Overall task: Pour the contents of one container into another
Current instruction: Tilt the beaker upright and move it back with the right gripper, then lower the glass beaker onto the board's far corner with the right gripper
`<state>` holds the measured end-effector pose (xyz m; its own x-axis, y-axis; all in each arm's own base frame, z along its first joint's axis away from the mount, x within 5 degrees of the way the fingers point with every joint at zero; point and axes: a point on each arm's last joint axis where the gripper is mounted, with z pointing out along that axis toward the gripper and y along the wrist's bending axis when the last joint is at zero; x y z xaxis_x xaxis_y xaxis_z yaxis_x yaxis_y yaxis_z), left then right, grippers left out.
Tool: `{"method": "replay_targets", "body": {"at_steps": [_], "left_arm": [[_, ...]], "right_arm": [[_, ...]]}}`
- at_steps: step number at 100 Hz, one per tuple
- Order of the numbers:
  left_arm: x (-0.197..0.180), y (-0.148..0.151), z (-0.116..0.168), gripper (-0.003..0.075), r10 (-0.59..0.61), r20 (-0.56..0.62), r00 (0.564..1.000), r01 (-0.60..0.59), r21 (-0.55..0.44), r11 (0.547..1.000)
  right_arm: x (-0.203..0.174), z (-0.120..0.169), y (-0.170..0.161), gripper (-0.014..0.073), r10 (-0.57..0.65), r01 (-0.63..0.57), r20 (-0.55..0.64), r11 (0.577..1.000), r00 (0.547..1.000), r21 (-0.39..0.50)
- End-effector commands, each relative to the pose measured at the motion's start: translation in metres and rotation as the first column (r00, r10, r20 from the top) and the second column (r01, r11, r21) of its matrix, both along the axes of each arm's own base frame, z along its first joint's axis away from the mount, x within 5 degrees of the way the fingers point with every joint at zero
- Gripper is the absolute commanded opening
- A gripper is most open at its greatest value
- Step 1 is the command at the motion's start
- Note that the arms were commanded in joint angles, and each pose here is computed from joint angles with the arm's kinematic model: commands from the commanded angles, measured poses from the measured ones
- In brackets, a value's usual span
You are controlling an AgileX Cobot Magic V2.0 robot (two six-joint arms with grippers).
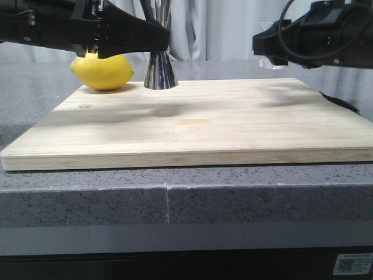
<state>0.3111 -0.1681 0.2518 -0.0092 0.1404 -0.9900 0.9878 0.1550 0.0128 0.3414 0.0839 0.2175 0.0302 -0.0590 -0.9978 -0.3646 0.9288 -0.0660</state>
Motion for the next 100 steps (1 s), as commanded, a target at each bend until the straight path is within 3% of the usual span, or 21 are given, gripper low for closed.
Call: {"method": "replay_targets", "body": {"at_steps": [1, 43, 100], "left_arm": [[-0.005, -0.003, 0.029, 0.0059, -0.018, 0.049, 0.999, 0.023, -0.108, 0.994], [-0.004, -0.003, 0.029, 0.0059, -0.013, 0.048, 0.999, 0.018, -0.105, 0.994], [-0.005, -0.003, 0.029, 0.0059, -0.014, 0.049, 0.999, 0.019, -0.103, 0.994]], "right_arm": [[0.002, 0.023, -0.002, 0.0216, -0.005, -0.004, 0.156, 0.998, 0.988, 0.061], [0.011, -0.002, -0.003, 0.0216, -0.014, 0.007, 0.11, 0.998, 0.994, 0.062], [0.015, -0.008, -0.018, 0.0216, -0.055, 0.05, 0.093, 0.997, 0.994, 0.057]]}}
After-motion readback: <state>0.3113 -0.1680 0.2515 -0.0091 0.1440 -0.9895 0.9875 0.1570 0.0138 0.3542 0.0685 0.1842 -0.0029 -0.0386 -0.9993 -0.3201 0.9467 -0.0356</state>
